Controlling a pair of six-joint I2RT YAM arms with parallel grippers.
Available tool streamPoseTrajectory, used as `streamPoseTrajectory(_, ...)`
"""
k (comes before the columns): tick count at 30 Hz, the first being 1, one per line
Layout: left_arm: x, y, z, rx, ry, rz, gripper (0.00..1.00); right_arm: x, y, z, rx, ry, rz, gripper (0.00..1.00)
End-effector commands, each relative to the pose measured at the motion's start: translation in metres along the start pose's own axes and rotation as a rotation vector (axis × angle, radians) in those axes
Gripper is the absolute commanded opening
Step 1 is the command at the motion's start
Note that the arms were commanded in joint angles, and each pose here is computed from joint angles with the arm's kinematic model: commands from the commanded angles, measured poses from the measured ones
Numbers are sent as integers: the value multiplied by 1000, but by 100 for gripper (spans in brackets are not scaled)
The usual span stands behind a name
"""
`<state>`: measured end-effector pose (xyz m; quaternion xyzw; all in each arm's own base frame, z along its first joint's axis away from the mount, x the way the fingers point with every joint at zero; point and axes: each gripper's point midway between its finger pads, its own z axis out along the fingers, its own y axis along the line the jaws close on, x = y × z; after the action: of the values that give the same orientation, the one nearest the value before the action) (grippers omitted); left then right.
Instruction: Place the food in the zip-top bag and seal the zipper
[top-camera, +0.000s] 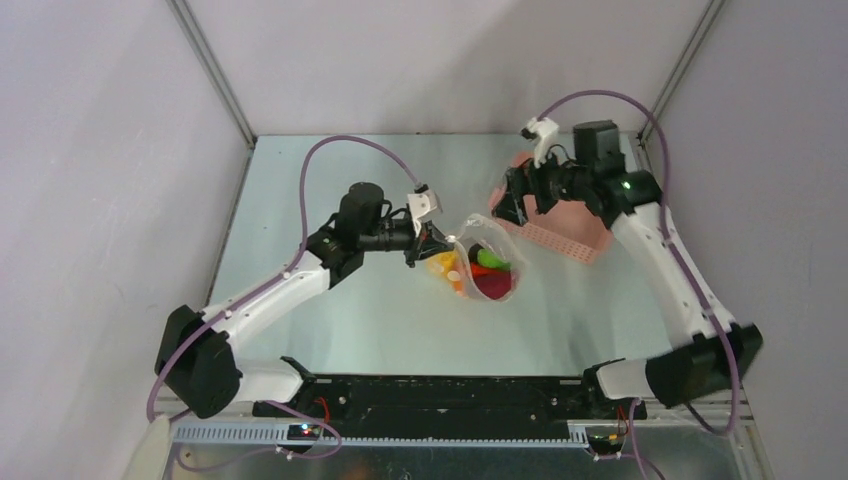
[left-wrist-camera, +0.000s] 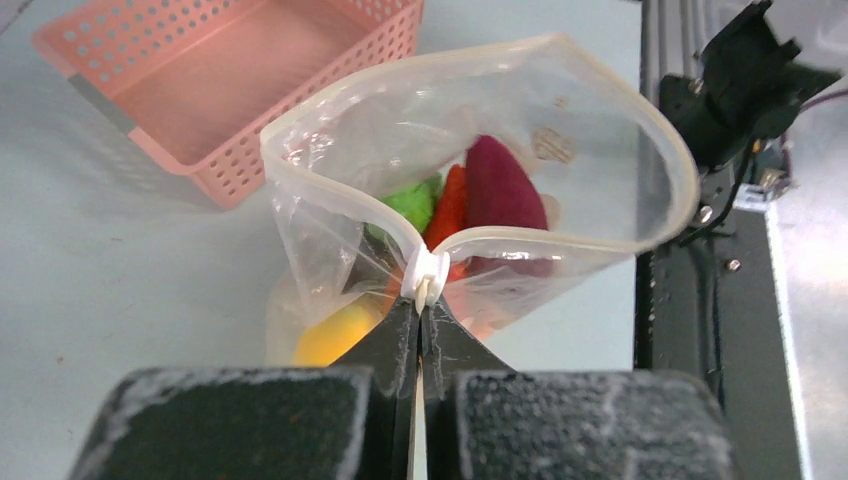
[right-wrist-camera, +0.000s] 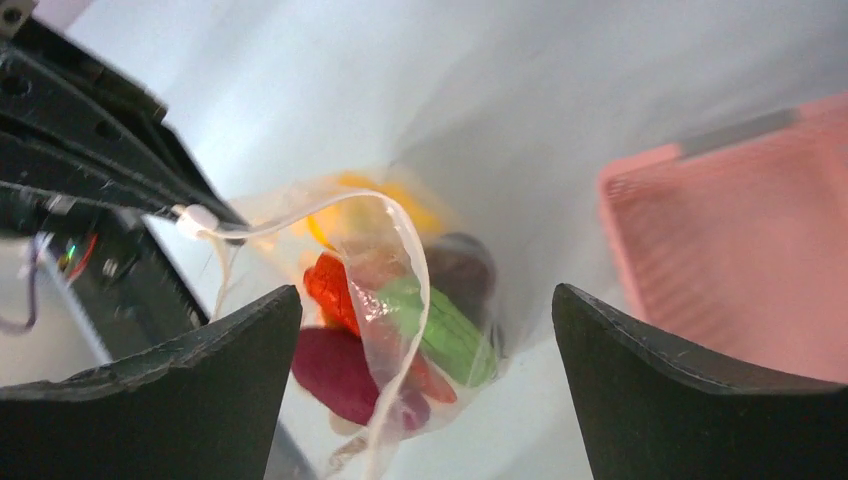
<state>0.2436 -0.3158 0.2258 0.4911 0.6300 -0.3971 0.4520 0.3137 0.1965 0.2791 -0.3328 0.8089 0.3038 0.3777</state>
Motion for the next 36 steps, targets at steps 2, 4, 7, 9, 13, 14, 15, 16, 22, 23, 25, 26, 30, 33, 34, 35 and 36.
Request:
streamPoseTrajectory(2, -54, -9, -14, -22, -148, -11, 0, -31, -22, -30, 214, -280, 95, 99)
streamPoseTrajectory(4, -58, -10, -17, -25, -155, -13, 0, -36, -10, -31, 147, -350, 98, 99)
streamPoseTrajectory(7, -62, -15, -21, -12, -159, -8, 0, -40, 9, -30, 43, -377, 71, 98)
streamPoseTrajectory(9, -64, -23, -23, 19, -163, 6, 0, -42, 27, -30, -30, -382, 7, 94)
streamPoseTrajectory(13, -63, -42, -28, 75, -151, 71, 0, -38, 74, -30, -179, -381, -267, 92)
streamPoseTrajectory(14, -61, -44, -29, 77, -142, 79, 0, -34, 83, -28, -211, -373, -313, 91)
streamPoseTrajectory(15, -56, -48, -30, 86, -121, 97, 0, -31, 101, -28, -273, -380, -427, 90)
streamPoseTrajectory(16, -52, -50, -32, 89, -102, 97, 0, -24, 112, -28, -323, -369, -475, 90)
streamPoseTrajectory(22, -49, -53, -35, 88, -83, 119, 0, -6, 155, -16, -469, -353, -698, 86)
streamPoseTrajectory(23, -49, -52, -34, 82, -81, 118, 0, -5, 155, -14, -473, -351, -705, 84)
streamPoseTrajectory(25, -47, -51, -34, 77, -75, 114, 0, -6, 156, -10, -474, -351, -706, 81)
streamPoseTrajectory(26, -46, -51, -33, 79, -70, 115, 0, -6, 156, -7, -471, -346, -697, 79)
streamPoseTrajectory(30, -46, -51, -32, 81, -68, 119, 0, -5, 160, 0, -463, -341, -740, 71)
streamPoseTrajectory(33, -47, -52, -32, 87, -73, 122, 0, -4, 158, 5, -444, -328, -750, 68)
streamPoseTrajectory(34, -47, -52, -32, 90, -73, 122, 0, -2, 158, 7, -447, -322, -748, 67)
streamPoseTrajectory(35, -48, -53, -32, 91, -75, 124, 0, -2, 157, 8, -446, -318, -745, 66)
streamPoseTrajectory(36, -47, -52, -31, 92, -72, 121, 0, 0, 158, 11, -450, -312, -742, 65)
